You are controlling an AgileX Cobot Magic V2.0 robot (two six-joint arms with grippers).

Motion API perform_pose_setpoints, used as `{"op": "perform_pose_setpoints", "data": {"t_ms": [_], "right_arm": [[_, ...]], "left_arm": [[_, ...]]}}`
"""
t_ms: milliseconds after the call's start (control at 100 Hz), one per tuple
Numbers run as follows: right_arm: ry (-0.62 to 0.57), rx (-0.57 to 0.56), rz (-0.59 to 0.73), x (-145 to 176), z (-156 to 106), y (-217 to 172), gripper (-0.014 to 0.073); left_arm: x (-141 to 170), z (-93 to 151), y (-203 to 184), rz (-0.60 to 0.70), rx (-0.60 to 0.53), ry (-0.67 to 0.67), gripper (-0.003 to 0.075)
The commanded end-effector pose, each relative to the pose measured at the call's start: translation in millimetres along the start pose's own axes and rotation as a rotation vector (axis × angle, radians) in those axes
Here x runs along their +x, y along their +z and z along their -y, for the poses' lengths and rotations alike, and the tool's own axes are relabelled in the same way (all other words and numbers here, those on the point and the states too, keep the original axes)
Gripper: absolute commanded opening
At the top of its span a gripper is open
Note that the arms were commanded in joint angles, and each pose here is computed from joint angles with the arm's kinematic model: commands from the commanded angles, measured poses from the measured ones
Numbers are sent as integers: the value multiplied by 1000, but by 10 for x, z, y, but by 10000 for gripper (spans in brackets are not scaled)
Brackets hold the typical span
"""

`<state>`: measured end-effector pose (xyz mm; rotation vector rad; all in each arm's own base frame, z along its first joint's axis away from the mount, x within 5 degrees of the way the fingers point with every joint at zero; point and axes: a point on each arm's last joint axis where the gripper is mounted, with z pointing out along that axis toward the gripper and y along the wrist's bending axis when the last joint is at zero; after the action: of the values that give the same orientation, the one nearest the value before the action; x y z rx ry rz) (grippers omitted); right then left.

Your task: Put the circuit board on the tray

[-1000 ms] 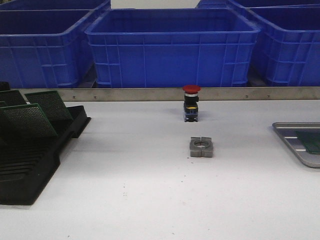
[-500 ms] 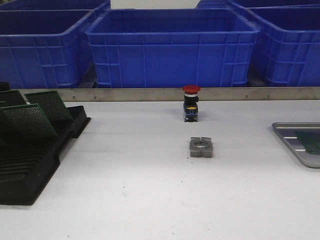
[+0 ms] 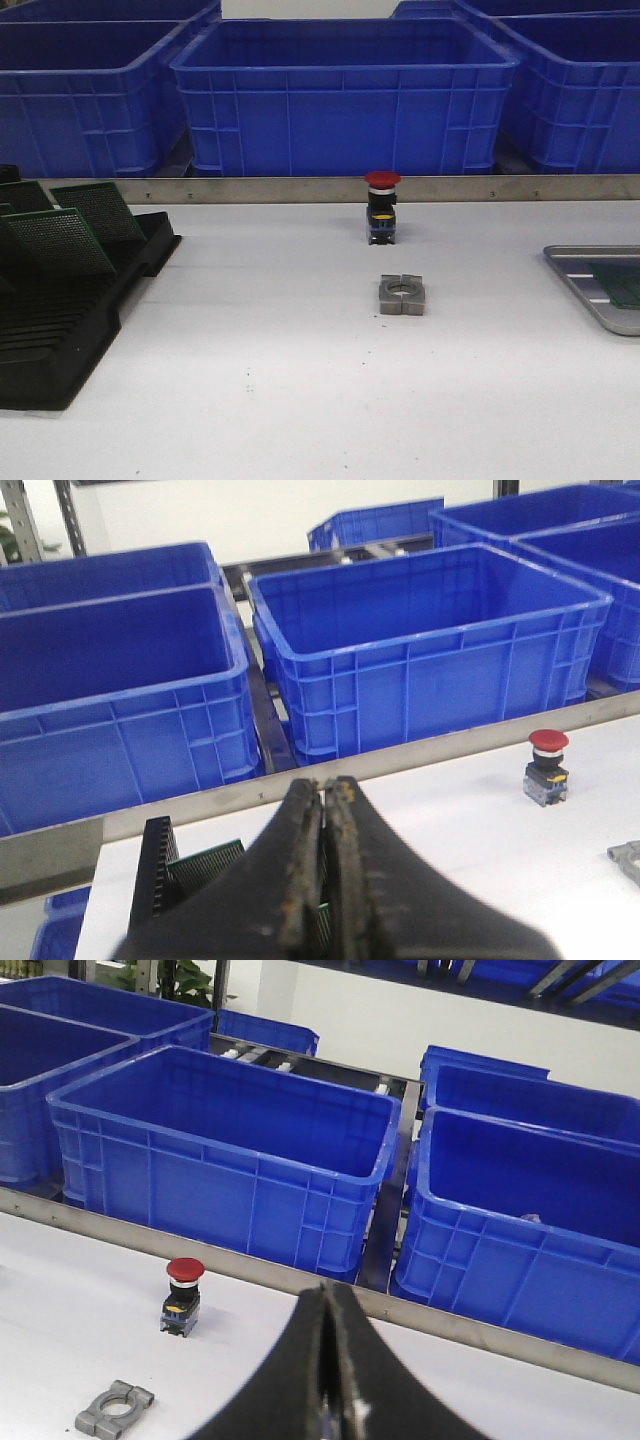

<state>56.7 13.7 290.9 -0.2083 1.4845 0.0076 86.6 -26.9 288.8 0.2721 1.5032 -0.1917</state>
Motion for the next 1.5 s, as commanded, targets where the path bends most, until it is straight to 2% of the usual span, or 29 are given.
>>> {"op": "perform_pose_setpoints", "data": {"t_ms": [0, 210, 1040, 1160, 1230, 1330, 1490], "right_arm": [[6, 34, 65, -79, 25, -55, -67], [4, 17, 60, -73, 7, -68, -67], [4, 18, 60, -73, 8, -68, -67], [4, 18, 60, -73, 8, -68, -67], [4, 18, 60, -73, 8, -68, -67], [4, 18, 60, -73, 8, -68, -67], [4, 18, 60, -73, 8, -68, -67]], "left_arm": [[-62, 32, -84, 63, 12, -30, -17], [-64, 63, -195, 117, 12, -15, -17], [-61, 50, -194, 114, -1, -16, -17], [-14, -3, -191, 58, -65, 135, -17], [12, -23, -192, 29, -85, 110, -17], [58, -45, -193, -16, -107, -14, -17], [115, -107, -205, -79, -176, -5, -17]]}}
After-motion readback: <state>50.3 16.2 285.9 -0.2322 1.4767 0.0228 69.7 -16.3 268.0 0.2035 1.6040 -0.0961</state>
